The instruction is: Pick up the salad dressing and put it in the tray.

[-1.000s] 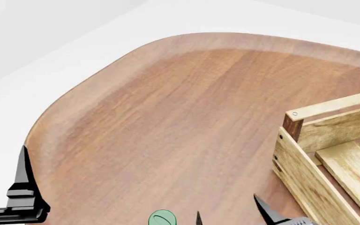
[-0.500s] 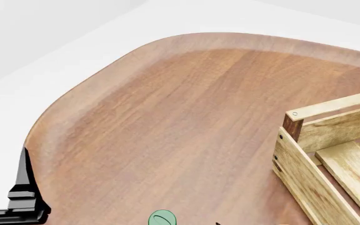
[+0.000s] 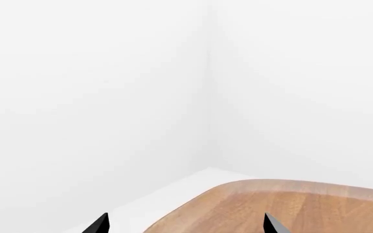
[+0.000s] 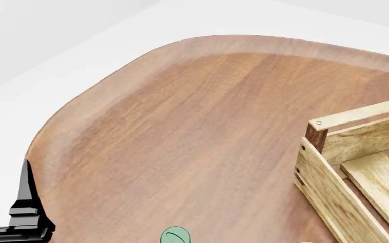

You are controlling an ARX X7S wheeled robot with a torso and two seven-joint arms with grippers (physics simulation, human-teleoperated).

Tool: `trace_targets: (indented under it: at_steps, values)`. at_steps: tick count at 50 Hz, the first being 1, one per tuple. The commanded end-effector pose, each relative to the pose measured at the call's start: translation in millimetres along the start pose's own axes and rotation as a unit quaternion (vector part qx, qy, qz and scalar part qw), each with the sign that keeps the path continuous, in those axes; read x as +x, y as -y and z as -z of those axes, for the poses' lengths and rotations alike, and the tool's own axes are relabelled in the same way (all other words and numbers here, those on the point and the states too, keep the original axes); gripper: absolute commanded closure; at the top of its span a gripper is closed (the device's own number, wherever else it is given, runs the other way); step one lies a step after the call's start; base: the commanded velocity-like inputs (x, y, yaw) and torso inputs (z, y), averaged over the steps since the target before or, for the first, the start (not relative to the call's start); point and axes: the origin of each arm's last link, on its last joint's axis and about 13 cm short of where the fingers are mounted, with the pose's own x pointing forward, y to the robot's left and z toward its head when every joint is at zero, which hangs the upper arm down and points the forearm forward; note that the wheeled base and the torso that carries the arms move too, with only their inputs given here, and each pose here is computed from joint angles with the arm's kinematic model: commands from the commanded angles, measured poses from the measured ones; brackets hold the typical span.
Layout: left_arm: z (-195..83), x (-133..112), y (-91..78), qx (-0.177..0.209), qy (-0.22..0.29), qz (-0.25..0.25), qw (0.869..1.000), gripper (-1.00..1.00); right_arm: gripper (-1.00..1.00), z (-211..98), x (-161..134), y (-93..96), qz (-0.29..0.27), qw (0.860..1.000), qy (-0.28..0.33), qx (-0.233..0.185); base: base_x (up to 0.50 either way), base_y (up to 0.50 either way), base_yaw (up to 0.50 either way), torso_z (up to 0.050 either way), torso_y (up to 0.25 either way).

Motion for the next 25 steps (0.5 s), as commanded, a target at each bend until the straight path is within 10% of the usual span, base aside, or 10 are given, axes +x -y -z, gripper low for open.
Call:
trace_targets:
  at_steps: [1, 25]
  values:
    - [0, 0, -0.1, 0.0, 0.0, 0.0, 1.0, -1.0, -1.0, 4, 12, -3.1, -0.012, 1.0, -0.012, 0.002, 0.0, 0.0, 0.0, 0.0, 0.0]
    - [-1, 1, -0.7, 0.0, 0.002, 0.002, 1.0, -1.0, -1.0, 13, 43, 10.4, 0.016, 0.999, -0.043, 0.008, 0.0, 0.0, 0.0, 0.0, 0.0]
